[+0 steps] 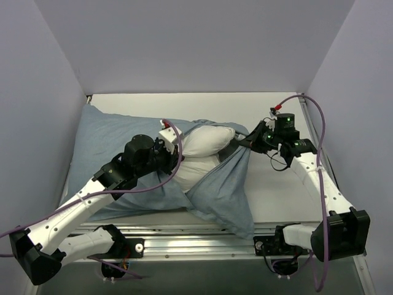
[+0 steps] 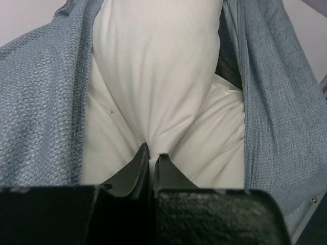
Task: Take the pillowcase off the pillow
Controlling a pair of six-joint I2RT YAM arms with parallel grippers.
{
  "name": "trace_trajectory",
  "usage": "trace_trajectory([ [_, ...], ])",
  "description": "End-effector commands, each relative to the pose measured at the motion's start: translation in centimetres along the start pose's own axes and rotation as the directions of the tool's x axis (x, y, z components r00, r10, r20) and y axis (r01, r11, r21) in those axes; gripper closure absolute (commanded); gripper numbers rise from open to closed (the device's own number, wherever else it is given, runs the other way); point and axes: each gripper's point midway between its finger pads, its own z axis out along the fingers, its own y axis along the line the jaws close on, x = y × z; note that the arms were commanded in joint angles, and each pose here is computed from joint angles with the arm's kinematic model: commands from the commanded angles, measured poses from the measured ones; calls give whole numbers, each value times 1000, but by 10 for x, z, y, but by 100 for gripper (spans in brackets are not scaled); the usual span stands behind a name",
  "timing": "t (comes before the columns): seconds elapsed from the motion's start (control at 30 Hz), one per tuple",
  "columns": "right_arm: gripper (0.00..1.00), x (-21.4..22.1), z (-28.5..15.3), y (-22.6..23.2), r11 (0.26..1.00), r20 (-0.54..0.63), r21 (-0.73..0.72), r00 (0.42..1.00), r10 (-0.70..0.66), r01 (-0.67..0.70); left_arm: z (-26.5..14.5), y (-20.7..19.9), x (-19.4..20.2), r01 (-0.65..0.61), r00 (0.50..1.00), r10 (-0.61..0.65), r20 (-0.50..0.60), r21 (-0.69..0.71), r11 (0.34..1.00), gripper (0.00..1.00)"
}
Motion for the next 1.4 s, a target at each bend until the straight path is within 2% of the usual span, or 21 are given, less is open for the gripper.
trace_trajectory([
  [0.0,100,-58,4,-56,969,296,246,950,-101,27,-15,33,-27,56,998,-50,39,-169,984,98],
  [0.13,99,-17,24,-53,972,204,216,970,-133,88,7,33,-96,129,967,-92,237,-147,981,98],
  [0.17,97,-8,27,-51,975,181,200,974,-137,100,21,34,-100,139,965,-102,240,-146,979,98],
  [0.23,95,10,34,-50,977,139,178,979,-146,121,27,40,-135,180,930,-117,347,-156,971,98],
  [0.43,90,35,34,-38,963,79,152,968,-238,225,71,68,-178,253,876,-113,469,-247,935,98],
  [0.57,89,45,29,-33,947,61,144,952,-299,288,113,84,-173,232,897,-87,433,-293,928,98],
  [0.67,90,58,29,-24,946,55,100,948,-313,307,133,83,-176,217,901,-85,425,-272,938,98],
  [0.8,90,87,40,-19,949,34,60,950,-311,309,147,70,-184,194,902,-89,423,-211,958,98],
  [0.9,87,93,45,-24,959,40,72,959,-279,276,154,70,-176,174,914,-76,399,-216,961,98],
  [1.03,74,72,32,-18,955,123,124,951,-283,268,150,72,-150,172,935,-83,345,-237,956,98],
  [1.07,71,61,28,-16,951,159,146,942,-294,273,142,70,-151,175,932,-83,351,-239,955,98],
  [1.1,68,55,20,-21,941,169,200,937,-307,273,143,69,-135,173,942,-87,323,-249,953,98],
  [1.27,43,19,-2,18,931,258,225,904,-342,288,135,65,-112,181,953,-102,284,-270,946,98],
  [1.33,32,18,1,25,928,254,236,904,-344,287,137,65,-106,186,956,-110,272,-272,944,98],
  [1.37,30,18,0,39,931,264,216,900,-347,295,138,66,-104,187,957,-112,268,-274,943,98],
])
